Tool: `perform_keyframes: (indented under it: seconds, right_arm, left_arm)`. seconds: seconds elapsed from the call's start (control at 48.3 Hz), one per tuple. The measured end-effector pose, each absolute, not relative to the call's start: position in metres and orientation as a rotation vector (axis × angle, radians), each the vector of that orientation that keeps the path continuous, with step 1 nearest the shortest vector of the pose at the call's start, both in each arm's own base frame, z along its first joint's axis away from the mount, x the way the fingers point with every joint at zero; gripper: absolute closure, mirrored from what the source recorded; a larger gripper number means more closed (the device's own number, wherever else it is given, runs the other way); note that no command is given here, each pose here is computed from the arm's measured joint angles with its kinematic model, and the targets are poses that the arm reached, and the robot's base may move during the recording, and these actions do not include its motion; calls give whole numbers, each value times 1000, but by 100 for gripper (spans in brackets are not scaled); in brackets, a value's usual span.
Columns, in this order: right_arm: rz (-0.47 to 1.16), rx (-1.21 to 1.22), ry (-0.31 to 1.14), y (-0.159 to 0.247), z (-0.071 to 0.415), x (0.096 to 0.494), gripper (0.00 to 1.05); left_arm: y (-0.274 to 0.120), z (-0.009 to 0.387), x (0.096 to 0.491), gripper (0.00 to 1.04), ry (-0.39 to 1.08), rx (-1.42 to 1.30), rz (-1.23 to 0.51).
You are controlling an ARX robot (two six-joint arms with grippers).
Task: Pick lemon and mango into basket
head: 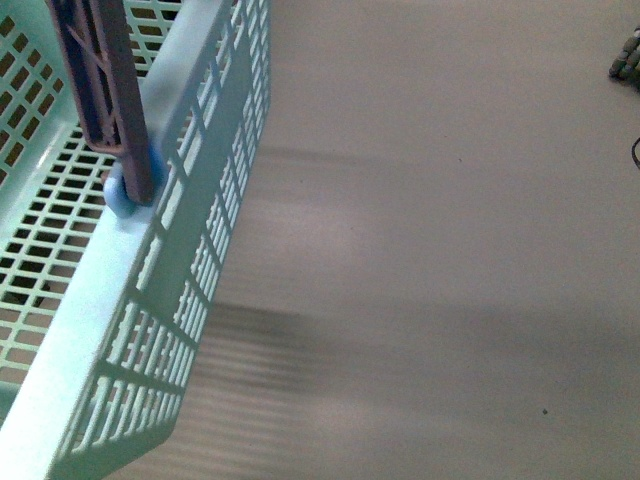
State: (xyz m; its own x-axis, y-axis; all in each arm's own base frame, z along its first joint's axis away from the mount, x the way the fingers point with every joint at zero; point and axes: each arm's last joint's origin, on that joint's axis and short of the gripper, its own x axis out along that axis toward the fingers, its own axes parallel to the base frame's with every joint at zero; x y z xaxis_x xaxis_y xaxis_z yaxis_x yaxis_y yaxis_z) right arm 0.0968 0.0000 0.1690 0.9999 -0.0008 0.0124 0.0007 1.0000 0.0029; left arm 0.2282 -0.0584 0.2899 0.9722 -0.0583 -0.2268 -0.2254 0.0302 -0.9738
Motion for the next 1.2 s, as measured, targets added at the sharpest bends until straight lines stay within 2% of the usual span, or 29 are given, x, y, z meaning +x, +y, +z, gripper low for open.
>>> perform_keyframes:
  seconds: [1.201]
  right_arm:
    - [-1, 3, -12, 0, 169, 97, 9]
  left_arm:
    - [-59, 289, 228, 76, 235, -1536, 133]
